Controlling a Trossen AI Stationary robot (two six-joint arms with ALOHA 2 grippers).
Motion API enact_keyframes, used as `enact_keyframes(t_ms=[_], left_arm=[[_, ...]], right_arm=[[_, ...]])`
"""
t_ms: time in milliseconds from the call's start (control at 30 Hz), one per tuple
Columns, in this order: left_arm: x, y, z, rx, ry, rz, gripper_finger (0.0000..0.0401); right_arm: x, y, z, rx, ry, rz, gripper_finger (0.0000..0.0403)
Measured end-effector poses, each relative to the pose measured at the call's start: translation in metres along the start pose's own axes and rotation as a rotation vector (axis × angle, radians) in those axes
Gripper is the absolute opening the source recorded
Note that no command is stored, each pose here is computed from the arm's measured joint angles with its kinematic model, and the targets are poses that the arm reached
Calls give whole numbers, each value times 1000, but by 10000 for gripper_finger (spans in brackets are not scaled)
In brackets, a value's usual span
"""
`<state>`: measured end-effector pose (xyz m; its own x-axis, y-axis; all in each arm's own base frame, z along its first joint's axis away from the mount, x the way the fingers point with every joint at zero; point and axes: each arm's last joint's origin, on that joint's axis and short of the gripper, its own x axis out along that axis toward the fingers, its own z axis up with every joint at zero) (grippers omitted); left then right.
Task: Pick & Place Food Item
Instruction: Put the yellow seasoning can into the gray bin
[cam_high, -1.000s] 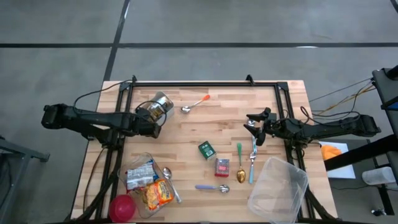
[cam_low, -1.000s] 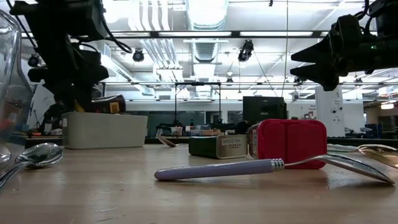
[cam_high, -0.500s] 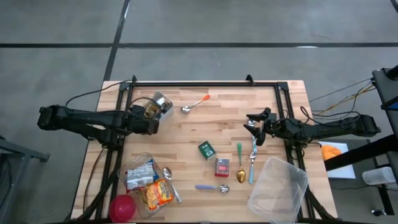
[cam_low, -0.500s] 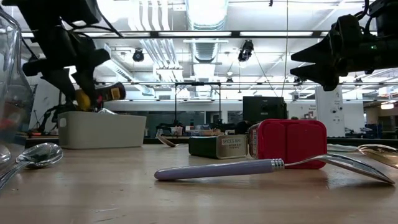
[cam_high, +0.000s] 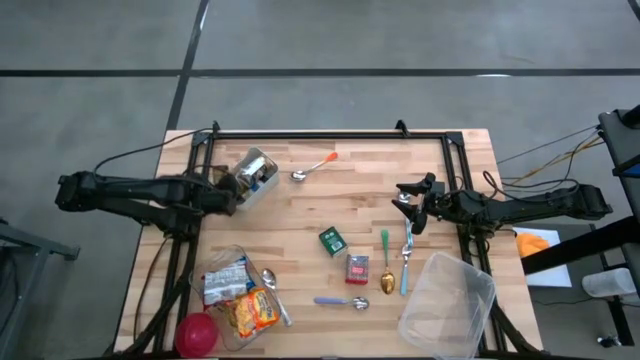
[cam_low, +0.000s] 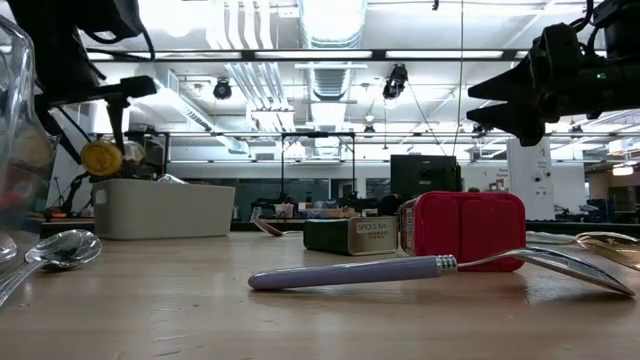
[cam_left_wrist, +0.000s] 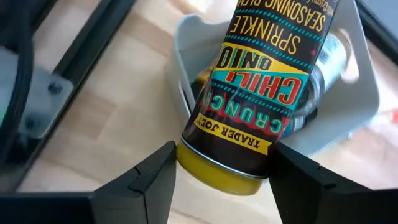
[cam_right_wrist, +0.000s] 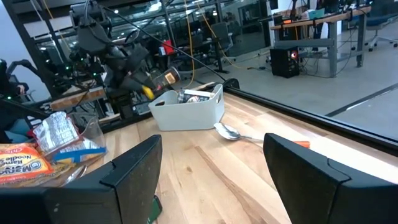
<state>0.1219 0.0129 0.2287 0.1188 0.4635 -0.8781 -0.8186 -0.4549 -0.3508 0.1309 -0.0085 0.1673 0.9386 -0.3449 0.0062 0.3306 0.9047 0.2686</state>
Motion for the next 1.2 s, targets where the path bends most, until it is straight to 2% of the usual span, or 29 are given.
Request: enact_keyframes(t_ms=[267, 433, 700, 800, 933, 1200], left_arm=[[-10, -9, 0, -354, 43, -27, 214], [-5, -14, -3, -523, 45, -2, 214], [11, -33, -4, -531, 17, 0, 214], [14, -35, -3, -558, 11, 13, 214], [16, -36, -5, -615, 68, 33, 214], [26, -41, -9, -615, 35, 76, 214]], right_arm=[[0, 0, 0, 0, 0, 0, 276], [0, 0, 0, 0, 0, 0, 276], [0, 0, 0, 0, 0, 0, 276], [0, 0, 0, 0, 0, 0, 276], [0, 0, 0, 0, 0, 0, 276], [0, 0, 0, 0, 0, 0, 276]])
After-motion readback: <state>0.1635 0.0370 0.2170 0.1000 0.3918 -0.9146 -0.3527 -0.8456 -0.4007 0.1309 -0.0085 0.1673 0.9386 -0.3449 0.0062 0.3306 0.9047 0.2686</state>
